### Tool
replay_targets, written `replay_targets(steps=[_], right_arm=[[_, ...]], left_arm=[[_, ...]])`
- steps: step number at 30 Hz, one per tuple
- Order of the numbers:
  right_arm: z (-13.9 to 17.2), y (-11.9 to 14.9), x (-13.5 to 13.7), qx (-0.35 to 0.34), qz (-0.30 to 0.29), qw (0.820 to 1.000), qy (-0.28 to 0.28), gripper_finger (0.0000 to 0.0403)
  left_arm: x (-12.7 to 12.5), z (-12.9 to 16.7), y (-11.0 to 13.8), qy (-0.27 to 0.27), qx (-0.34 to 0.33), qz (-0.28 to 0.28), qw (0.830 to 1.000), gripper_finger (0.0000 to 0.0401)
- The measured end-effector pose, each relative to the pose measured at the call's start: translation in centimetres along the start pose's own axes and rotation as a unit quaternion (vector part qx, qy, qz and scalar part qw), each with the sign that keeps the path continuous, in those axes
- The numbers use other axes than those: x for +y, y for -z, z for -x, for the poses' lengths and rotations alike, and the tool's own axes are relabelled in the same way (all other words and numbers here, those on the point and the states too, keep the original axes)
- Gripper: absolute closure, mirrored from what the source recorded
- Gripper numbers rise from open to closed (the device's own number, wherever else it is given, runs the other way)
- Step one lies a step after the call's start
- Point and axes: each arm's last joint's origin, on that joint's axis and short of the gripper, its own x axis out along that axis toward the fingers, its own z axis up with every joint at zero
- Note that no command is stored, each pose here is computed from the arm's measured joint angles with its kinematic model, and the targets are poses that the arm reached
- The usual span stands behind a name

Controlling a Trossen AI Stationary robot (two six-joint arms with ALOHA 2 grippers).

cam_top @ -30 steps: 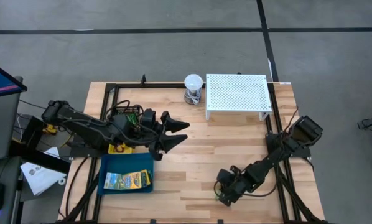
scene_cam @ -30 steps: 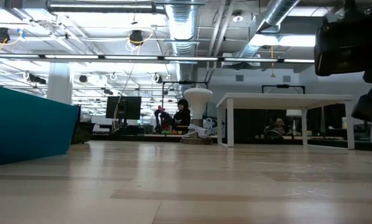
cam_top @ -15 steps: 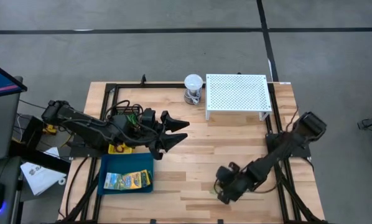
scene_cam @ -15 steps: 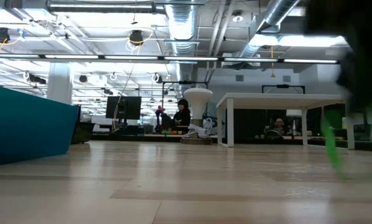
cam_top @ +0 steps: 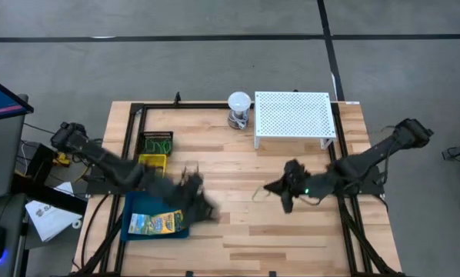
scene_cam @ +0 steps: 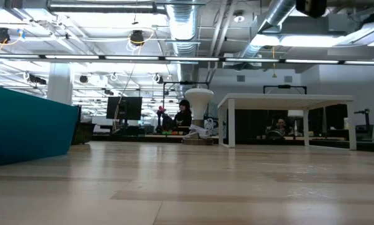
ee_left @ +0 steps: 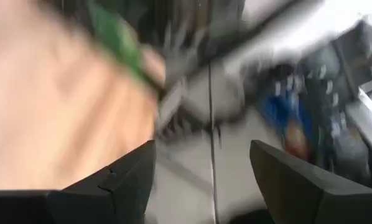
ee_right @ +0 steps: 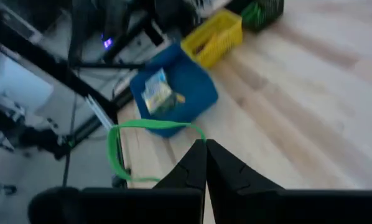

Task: Pick & Place Office Desk Supplies
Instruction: Put the rubber band into the black bin

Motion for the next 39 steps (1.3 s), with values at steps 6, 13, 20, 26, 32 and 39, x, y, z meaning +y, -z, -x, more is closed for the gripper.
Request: replay_targets(steps=[6, 13, 20, 26, 32, 39], right_arm=[[1.6, -2.9, -0.8, -0.055, -0.007, 0.998, -0.020, 0.0403], [1.5, -4.7, -0.9, -0.098, -0.017, 0.994, -0.047, 0.0403], [1.8, -5.1, -1.0, -0.108, -0.024, 0.993, -0.050, 0.0403], [1.9, -5.1, -1.0, -0.114, -0.024, 0.992, -0.042, 0.0403], [1.9, -5.1, -1.0, -0.115, -0.023, 0.992, -0.042, 0.0403], [1.9, -5.2, -0.9, -0.117, -0.023, 0.992, -0.047, 0.0403]], left_arm=[[-2.0, -2.4, 5.8, 0.043, 0.039, 0.008, 0.998, 0.0146], [3.3, -7.6, 0.3, 0.059, -0.033, 0.021, 0.997, 0.0146], [6.0, -7.8, -6.2, 0.135, -0.162, -0.002, 0.978, 0.0146], [6.4, -7.8, -6.6, 0.140, -0.146, 0.005, 0.979, 0.0166], [6.6, -8.1, -6.0, 0.122, -0.128, 0.008, 0.984, 0.0213], [7.5, -8.4, -5.3, 0.070, -0.098, 0.014, 0.993, 0.0214]])
